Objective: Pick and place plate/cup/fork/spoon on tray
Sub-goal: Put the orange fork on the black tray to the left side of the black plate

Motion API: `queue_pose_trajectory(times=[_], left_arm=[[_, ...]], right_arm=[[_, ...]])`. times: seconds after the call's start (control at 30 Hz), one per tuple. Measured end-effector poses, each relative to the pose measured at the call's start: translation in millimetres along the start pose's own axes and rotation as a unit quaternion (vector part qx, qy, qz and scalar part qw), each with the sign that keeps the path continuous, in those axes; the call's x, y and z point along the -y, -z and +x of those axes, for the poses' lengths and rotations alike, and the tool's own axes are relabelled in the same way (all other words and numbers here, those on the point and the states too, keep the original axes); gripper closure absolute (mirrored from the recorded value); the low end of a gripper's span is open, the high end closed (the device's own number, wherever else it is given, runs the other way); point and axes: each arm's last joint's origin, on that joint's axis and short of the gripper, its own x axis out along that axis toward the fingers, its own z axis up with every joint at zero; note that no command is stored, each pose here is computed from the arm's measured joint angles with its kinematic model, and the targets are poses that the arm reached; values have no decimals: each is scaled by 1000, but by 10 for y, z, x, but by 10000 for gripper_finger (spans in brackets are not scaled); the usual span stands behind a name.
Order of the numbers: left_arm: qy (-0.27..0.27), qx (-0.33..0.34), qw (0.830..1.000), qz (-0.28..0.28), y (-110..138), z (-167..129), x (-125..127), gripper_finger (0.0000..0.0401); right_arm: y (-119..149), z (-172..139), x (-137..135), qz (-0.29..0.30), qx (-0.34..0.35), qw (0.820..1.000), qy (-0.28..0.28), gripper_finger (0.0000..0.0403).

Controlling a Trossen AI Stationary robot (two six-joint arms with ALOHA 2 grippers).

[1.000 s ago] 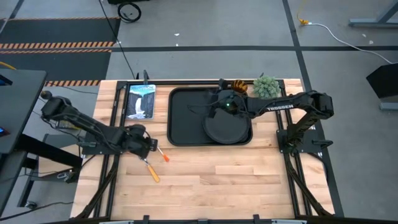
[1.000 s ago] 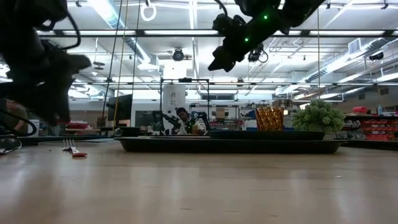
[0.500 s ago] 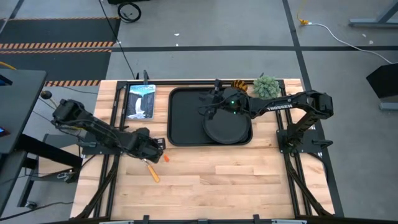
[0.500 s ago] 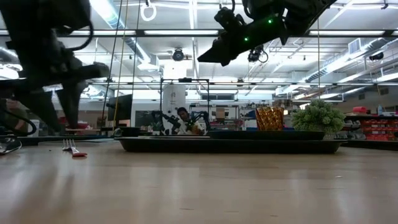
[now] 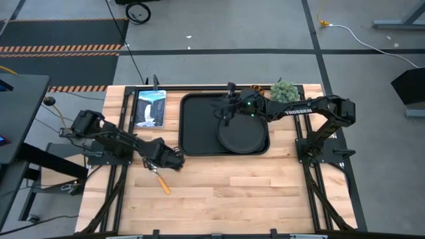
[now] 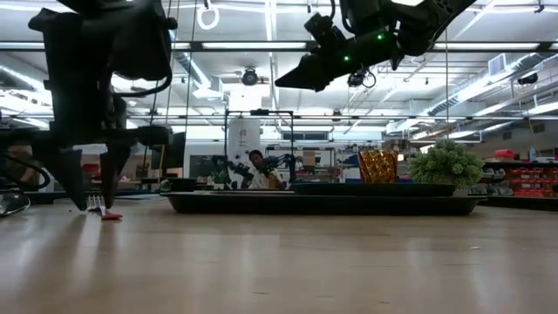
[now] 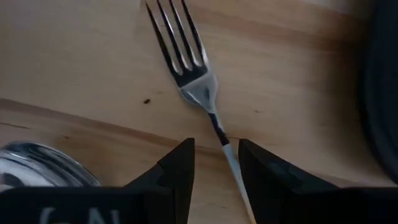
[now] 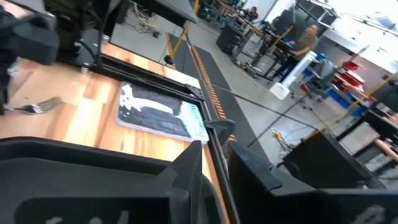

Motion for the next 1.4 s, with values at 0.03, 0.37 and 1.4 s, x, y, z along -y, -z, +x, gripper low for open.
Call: queue_pose_trajectory(times=[0.03,0.37,1.4], left_arm=[[2,0,1000,-3,-4,2,7,269],[-2,-5,1000,-10,-10,16,13,269],[-15,-20,999,37,22,55,21,383]], right_arm=[[1,0,2,0,2,1000,-3,321],[-7,0,-3,6,12,1000,-17,321],[0,0,-9,14,8,1000,-21,321]])
